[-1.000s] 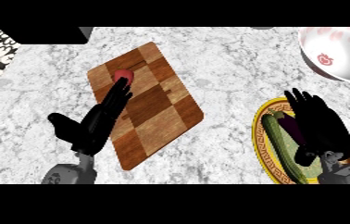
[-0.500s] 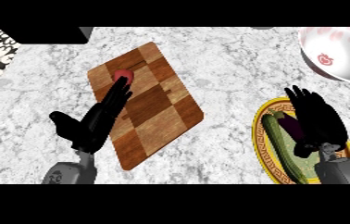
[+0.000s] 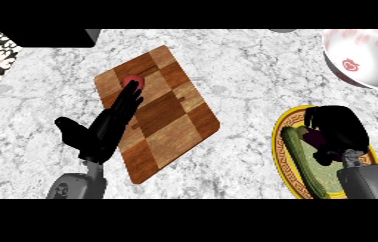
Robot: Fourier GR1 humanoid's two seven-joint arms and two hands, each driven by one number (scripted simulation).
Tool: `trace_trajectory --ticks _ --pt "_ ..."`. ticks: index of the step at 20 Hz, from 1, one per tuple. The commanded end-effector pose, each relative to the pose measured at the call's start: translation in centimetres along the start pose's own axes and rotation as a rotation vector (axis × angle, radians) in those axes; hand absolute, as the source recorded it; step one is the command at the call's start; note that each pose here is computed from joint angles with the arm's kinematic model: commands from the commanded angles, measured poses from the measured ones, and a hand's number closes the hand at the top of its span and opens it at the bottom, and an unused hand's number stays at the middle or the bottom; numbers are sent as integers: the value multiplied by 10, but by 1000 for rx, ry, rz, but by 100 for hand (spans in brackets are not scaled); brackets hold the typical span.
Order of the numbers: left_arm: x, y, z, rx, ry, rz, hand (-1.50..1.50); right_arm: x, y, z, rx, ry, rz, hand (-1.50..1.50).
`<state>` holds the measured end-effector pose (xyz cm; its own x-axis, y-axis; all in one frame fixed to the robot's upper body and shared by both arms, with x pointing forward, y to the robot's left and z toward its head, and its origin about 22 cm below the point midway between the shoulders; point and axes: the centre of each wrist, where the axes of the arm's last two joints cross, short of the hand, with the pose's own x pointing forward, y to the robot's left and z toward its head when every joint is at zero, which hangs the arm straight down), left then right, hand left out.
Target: Pick the eggplant from the plate and place it in the bowl
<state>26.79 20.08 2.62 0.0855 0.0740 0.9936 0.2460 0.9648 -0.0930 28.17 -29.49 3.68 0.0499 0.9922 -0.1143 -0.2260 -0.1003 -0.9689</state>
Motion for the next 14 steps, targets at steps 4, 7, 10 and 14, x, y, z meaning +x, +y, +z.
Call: trace_trajectory --ticks 4,7,10,14 --pt "-13 1 -2 -4 7 -6 0 0 -3 1 -15 -34 38 150" --pt "-5 8 0 2 -2 -10 0 -20 4 -1 1 -90 28 150" --pt "4 -3 2 -2 -6 -15 0 -41 24 -7 112 -199 -79 150" --pt "1 -1 -1 5 -16 -1 0 -66 20 4 177 -311 -141 150"
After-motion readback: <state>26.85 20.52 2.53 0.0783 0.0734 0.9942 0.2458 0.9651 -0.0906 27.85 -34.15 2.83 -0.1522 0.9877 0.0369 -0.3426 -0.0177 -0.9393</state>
